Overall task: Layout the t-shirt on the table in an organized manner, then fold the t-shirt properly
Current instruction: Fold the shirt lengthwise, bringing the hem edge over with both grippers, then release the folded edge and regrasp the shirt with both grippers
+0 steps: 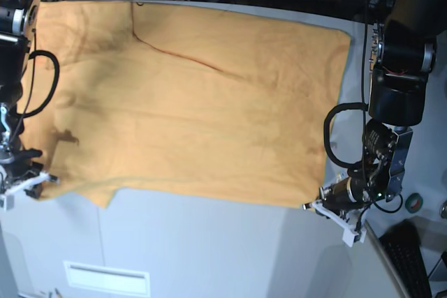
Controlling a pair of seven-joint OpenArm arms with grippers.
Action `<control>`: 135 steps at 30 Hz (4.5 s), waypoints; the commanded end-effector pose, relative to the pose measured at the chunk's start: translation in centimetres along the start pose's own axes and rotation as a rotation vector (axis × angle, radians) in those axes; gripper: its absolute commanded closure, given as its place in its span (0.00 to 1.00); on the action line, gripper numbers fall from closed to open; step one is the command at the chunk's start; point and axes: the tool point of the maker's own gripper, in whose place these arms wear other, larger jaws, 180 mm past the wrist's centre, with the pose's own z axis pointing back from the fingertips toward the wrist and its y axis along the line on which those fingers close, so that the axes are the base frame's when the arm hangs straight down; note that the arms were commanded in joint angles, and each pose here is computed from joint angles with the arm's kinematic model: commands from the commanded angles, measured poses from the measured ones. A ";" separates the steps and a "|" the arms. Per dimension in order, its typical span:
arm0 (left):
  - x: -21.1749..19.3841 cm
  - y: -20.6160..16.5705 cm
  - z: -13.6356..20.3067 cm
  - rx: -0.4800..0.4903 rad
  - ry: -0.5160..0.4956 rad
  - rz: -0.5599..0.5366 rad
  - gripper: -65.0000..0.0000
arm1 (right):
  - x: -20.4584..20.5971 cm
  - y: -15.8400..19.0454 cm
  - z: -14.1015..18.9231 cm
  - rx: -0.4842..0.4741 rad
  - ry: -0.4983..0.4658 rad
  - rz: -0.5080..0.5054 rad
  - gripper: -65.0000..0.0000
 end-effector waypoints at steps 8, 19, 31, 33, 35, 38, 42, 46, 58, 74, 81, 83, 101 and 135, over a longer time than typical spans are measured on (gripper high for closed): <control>-0.9 0.6 2.8 -0.021 -0.075 -0.004 1.00 | -3.2 -2.4 0.9 -0.042 -0.004 -0.020 1.00; -2.6 -0.1 5.8 -0.047 -0.051 -0.017 1.00 | -1.9 -1.5 2.8 -0.011 -0.068 0.053 1.00; -8.2 3.4 8.4 0.020 0.048 -0.093 1.00 | -3.7 -4.6 6.5 -0.076 0.027 0.071 1.00; -9.0 3.2 8.7 0.016 0.059 -0.098 1.00 | -4.2 -5.1 6.8 -0.086 0.048 0.067 1.00; -9.6 3.1 8.9 0.014 0.067 -0.103 1.00 | -5.2 -5.2 7.2 -0.087 0.072 0.073 1.00; -10.6 3.4 9.1 0.019 0.086 -0.106 1.00 | -6.1 -4.7 8.2 -0.078 0.097 0.095 1.00; -11.1 3.6 9.2 0.024 0.095 -0.108 1.00 | -7.2 -4.4 9.5 -0.071 0.149 0.124 1.00; -11.2 3.8 9.3 0.027 0.097 -0.108 1.00 | -8.7 -4.5 10.6 -0.073 0.194 0.135 1.00; -11.1 4.7 10.1 0.046 0.082 -0.085 1.00 | -11.7 -5.2 14.7 -0.131 0.273 0.068 1.00; -13.1 4.9 10.8 0.052 0.113 -0.092 1.00 | -13.7 -3.8 17.6 -0.116 0.314 0.084 1.00; -14.9 4.7 11.5 0.046 0.141 -0.099 1.00 | -14.5 -3.9 18.3 -0.120 0.334 0.086 1.00; -15.2 4.7 11.6 0.047 0.147 -0.098 1.00 | -14.5 -3.9 18.3 -0.120 0.334 0.086 1.00; -14.7 6.2 13.0 0.079 0.127 -0.097 1.00 | -15.3 -4.0 19.8 -0.125 0.393 0.105 1.00; -19.6 6.0 14.3 0.074 0.231 -0.110 1.00 | -19.5 -5.6 21.1 -0.191 0.472 -0.015 1.00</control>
